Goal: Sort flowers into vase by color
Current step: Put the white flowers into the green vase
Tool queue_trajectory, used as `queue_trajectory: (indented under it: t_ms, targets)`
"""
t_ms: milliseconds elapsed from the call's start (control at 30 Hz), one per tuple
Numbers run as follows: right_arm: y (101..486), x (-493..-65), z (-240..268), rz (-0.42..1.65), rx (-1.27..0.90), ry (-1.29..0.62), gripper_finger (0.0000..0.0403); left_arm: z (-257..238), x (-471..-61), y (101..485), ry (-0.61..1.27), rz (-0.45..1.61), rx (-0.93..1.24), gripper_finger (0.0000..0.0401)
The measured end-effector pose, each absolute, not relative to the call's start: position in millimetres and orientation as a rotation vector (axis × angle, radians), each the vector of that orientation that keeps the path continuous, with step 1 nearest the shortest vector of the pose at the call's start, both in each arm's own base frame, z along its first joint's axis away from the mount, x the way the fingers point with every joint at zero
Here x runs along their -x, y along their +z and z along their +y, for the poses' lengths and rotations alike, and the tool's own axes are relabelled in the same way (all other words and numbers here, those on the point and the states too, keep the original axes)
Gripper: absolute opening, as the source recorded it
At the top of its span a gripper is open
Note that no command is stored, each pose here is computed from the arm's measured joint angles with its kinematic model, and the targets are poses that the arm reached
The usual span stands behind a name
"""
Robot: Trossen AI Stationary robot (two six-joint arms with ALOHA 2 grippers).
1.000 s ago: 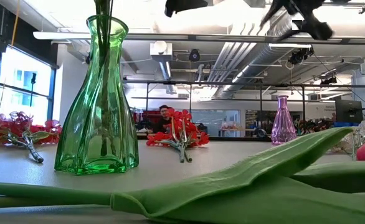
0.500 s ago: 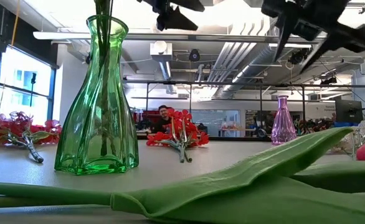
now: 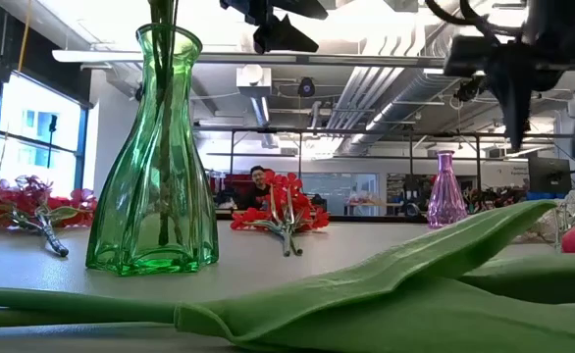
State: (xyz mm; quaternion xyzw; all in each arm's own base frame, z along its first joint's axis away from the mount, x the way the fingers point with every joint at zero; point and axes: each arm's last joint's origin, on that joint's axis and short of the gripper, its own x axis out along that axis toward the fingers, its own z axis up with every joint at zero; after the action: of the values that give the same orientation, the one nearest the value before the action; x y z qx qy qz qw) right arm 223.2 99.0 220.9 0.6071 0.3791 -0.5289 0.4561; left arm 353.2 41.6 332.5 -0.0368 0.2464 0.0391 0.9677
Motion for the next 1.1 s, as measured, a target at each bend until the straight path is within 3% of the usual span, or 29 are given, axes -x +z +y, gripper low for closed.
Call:
queue_trajectory:
  t_ms: [300, 567, 1100]
  targets:
    - [205.1, -216.5, 96.8, 1.056, -1.38, -1.528, 0.0187, 40.0, -351.9, 330.2, 0.074, 0.527, 0.075, 0.0323]
    - [197.4, -228.4, 77.3, 0.979, -1.395, -1.609, 0.0187, 40.2, -351.0, 328.7, 0.083, 0.544, 0.074, 0.0323]
    - [147.2, -249.2, 87.0, 1.074, -1.348, -1.746, 0.0187, 40.0, -349.1, 325.6, 0.084, 0.582, 0.077, 0.0323]
